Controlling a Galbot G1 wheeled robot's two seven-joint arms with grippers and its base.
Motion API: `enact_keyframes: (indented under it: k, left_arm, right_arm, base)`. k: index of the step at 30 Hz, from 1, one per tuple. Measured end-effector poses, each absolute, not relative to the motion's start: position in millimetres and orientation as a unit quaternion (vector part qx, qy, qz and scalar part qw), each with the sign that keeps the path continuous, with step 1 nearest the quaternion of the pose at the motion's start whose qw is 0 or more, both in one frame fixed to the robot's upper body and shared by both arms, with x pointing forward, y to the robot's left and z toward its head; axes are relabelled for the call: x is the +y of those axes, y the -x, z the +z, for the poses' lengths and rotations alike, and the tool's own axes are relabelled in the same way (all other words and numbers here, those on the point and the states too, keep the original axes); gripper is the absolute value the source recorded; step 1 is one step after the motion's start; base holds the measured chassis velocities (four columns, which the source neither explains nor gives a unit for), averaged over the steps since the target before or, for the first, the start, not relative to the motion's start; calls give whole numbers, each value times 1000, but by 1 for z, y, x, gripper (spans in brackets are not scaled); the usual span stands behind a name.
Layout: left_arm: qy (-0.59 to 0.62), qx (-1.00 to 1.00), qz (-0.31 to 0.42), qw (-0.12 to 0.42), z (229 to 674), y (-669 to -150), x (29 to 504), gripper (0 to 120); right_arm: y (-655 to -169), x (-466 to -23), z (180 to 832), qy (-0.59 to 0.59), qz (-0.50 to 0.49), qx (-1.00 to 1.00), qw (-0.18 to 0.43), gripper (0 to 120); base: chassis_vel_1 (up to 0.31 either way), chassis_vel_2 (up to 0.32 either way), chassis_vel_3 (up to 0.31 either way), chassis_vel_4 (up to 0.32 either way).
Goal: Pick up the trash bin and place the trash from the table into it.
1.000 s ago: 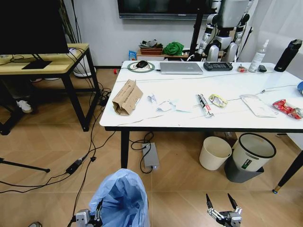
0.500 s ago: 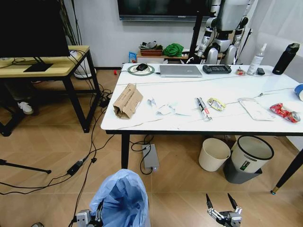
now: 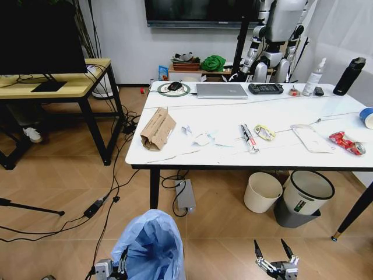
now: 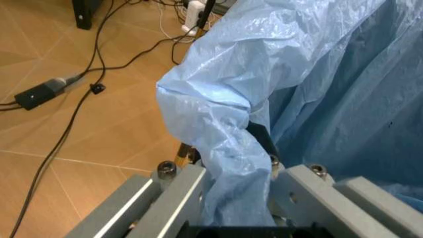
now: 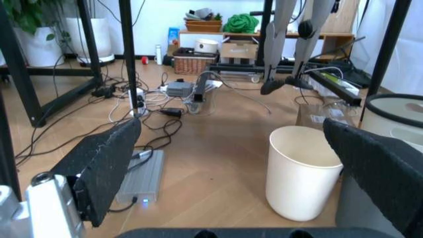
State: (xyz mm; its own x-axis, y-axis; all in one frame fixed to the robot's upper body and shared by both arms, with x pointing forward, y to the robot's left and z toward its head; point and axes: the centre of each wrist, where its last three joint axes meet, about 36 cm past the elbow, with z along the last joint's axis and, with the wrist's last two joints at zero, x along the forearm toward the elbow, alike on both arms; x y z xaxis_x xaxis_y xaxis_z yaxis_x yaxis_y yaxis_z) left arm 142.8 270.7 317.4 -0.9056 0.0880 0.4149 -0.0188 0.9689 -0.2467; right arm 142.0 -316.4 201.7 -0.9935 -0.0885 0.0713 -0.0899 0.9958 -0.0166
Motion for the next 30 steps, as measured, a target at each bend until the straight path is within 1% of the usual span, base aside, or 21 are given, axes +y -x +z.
enact_keyframes:
  k: [30]
  left_arm:
    - [18, -969, 124, 215, 318, -143, 269, 0]
  right_arm:
    - [-143, -316, 203, -46, 10, -998, 32, 100]
  base:
    - [0, 0, 0, 0]
